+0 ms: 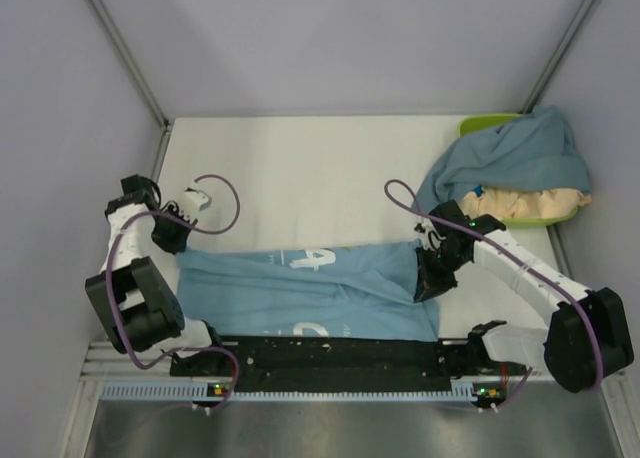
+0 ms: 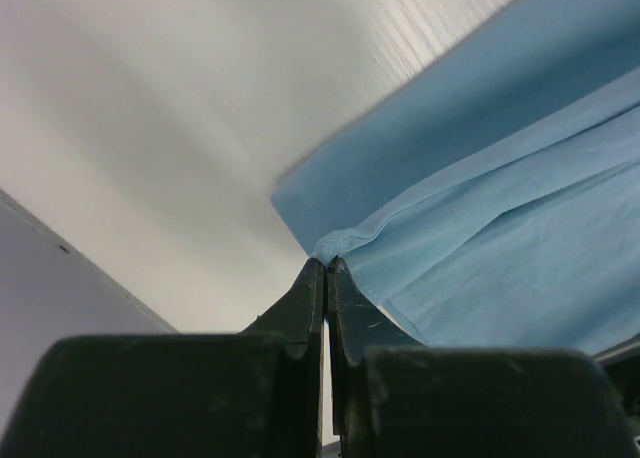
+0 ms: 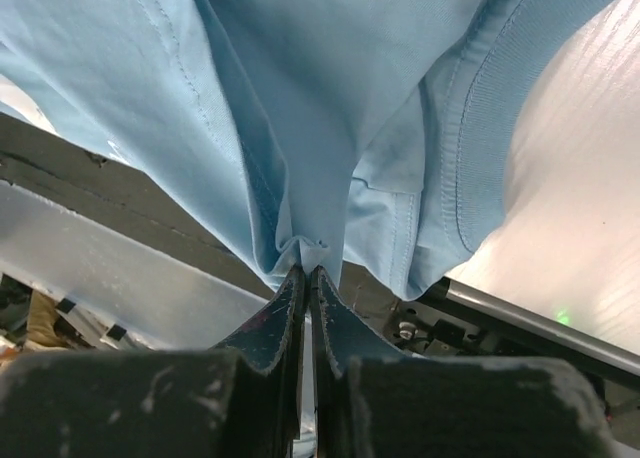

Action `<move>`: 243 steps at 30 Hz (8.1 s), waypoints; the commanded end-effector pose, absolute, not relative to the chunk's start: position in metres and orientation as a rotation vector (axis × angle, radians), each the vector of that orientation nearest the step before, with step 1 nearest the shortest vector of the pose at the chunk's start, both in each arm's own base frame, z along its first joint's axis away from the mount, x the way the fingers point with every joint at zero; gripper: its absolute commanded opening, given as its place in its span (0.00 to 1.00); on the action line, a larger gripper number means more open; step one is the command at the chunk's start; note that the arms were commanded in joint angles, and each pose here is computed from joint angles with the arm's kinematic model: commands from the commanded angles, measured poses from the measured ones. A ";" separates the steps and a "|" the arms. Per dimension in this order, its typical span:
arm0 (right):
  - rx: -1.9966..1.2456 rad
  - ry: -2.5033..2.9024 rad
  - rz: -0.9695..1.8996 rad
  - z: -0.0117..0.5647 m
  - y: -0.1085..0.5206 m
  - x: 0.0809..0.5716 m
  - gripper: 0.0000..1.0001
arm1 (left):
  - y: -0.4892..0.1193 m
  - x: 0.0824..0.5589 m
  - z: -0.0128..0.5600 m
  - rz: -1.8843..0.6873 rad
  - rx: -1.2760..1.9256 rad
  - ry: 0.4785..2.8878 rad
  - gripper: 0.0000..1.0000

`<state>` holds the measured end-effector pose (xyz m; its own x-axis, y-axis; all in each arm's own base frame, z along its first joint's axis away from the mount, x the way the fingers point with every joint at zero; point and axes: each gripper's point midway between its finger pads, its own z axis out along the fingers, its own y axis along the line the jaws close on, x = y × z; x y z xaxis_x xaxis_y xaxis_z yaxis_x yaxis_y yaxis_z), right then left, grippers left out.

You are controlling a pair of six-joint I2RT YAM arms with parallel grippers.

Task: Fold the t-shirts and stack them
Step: Fold the other side of the tshirt into a rectangle, then rotate the tshirt 90 degrees

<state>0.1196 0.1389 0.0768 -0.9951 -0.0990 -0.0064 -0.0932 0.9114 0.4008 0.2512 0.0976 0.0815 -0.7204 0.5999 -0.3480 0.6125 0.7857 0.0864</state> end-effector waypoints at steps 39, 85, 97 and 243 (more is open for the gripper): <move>0.342 -3.277 -0.815 0.158 0.161 0.170 0.54 | 0.112 0.223 0.143 0.001 1.146 2.595 0.55; 1.195 -2.932 -1.066 0.103 0.272 0.161 0.00 | 0.007 0.253 0.110 -0.232 1.107 2.460 0.32; 0.604 -3.291 -0.860 0.090 0.236 0.246 0.13 | -0.126 0.267 0.136 -0.626 1.186 2.185 0.43; -0.082 -3.446 -1.622 0.073 0.231 0.640 0.00 | -0.066 0.220 0.080 -0.624 1.066 2.410 0.54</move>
